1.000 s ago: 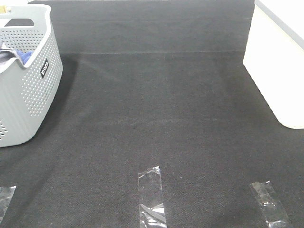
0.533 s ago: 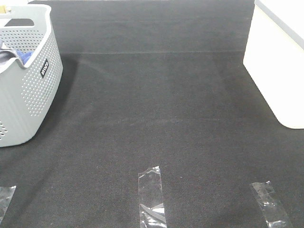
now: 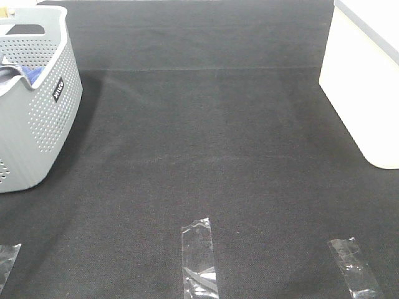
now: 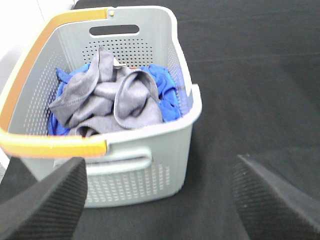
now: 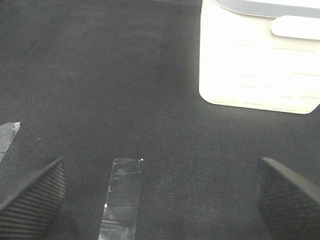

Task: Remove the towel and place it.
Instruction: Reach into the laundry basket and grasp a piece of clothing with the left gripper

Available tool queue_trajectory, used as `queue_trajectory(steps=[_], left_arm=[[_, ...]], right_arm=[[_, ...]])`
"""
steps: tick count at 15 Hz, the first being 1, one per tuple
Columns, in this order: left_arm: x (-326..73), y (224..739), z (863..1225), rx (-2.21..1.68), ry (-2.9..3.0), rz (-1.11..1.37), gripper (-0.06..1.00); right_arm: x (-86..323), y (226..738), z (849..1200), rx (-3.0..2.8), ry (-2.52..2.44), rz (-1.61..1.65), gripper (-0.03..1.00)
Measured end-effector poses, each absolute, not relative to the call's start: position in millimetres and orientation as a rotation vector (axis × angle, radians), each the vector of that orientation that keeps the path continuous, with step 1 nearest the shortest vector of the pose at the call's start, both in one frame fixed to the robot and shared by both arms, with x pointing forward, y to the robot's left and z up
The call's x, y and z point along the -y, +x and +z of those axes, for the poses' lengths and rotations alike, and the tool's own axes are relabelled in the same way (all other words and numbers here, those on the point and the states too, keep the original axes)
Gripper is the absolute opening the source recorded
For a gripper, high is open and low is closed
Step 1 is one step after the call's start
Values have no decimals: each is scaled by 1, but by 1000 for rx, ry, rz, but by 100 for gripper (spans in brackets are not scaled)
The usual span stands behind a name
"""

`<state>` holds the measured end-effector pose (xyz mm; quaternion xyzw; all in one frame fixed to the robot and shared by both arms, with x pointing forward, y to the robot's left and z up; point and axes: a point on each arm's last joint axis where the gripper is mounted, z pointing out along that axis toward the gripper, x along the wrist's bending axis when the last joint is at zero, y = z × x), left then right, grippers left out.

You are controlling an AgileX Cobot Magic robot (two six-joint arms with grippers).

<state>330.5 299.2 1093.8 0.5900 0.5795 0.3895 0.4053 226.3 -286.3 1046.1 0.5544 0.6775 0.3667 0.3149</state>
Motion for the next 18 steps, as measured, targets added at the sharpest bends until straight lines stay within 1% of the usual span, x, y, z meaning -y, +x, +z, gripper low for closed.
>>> queue_trajectory(steps=[2,3,4,8,12,15,16,18], left_arm=[[-301,372,1108,-1511,1533,949,75],[-303,409,1122,-1544,1580,929,74],[-304,431,1128,-1565,1616,918,73],[-314,518,1136,-1657,1806,914,72],[-327,601,1123,-1787,1876,954,72],[-335,645,1106,-1869,1899,990,71],[-335,645,1106,-1869,1899,990,71],[-342,671,1095,-1922,1886,1027,71]], right_arm=[[286,226,1046,-1785,1461,966,95],[286,226,1046,-1785,1461,965,95],[286,226,1046,-1785,1461,965,95],[286,226,1046,-1785,1461,965,95],[286,226,1046,-1785,1461,965,95],[286,226,1046,-1785,1461,965,95],[286,226,1046,-1785,1461,965,95],[286,226,1046,-1785,1461,965,95]])
